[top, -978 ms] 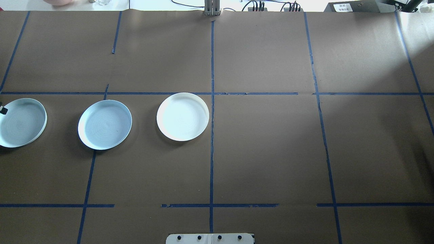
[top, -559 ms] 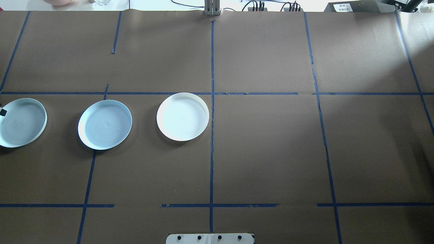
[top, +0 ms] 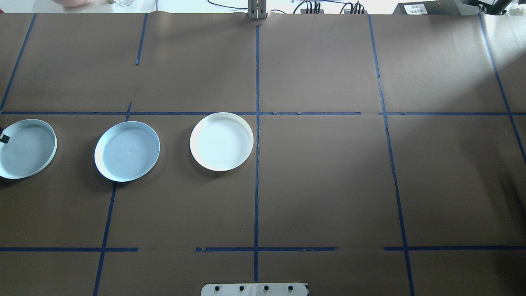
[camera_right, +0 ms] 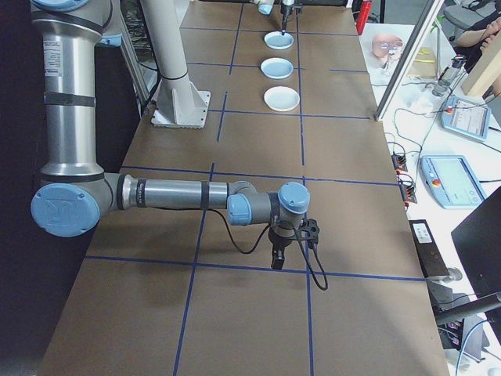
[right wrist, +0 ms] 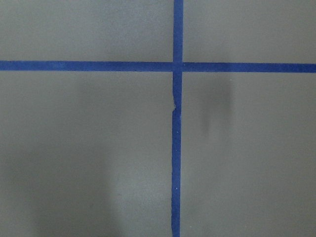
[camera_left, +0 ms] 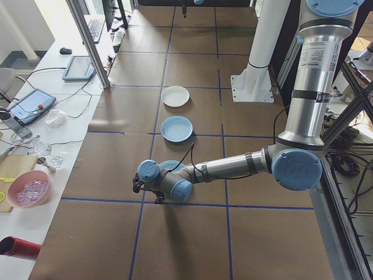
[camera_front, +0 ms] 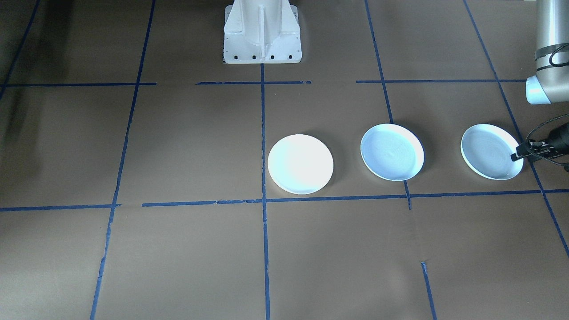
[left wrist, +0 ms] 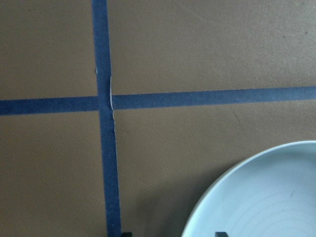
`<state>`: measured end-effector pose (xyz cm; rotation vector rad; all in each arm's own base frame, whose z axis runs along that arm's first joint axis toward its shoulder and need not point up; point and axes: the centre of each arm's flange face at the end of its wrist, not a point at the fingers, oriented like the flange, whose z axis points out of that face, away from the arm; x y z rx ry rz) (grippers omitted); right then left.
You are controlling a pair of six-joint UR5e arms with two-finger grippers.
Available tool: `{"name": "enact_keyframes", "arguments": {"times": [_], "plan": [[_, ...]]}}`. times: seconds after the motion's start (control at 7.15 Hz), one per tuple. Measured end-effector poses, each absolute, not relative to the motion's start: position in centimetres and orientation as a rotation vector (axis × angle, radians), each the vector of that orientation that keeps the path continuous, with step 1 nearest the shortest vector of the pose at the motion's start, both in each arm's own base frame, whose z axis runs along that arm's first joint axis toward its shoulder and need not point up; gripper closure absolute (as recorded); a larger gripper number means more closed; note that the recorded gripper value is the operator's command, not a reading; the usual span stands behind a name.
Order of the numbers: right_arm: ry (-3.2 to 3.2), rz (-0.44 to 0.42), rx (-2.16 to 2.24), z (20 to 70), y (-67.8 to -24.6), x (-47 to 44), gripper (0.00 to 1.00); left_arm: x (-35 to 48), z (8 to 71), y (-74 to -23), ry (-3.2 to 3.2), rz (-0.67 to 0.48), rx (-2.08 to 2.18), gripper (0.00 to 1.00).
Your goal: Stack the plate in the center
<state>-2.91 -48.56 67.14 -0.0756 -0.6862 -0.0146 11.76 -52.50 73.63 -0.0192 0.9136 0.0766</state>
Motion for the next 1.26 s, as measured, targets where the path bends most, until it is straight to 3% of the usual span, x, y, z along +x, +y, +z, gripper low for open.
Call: {"name": "enact_keyframes", "arguments": {"times": [0.28, 0.56, 0.84, 0.98, 1.26], "plan": [[-0.686, -0.015, -0.075, 67.14, -48.56, -2.91, 0.00, 11.87, 73.57, -52.49, 0.915, 0.084, -0.016, 0.67], [-0.686, -0.015, -0.076, 67.14, -48.56, -2.91, 0.00, 11.95, 73.63, -52.38, 0.915, 0.087, -0.017, 0.76], [-0.686, -0.015, -0.075, 67.12, -48.57, -2.90, 0.00, 12.00, 73.61, -52.30, 0.916, 0.087, -0.019, 0.95], [-0.686, -0.015, -0.075, 67.11, -48.57, -2.91, 0.00, 12.01, 73.60, -52.29, 0.916, 0.085, -0.020, 1.00], [-0.686, -0.015, -0.075, 67.13, -48.56, -2.90, 0.00, 12.02, 73.08, -52.37, 0.923, 0.085, -0.018, 1.00]]}}
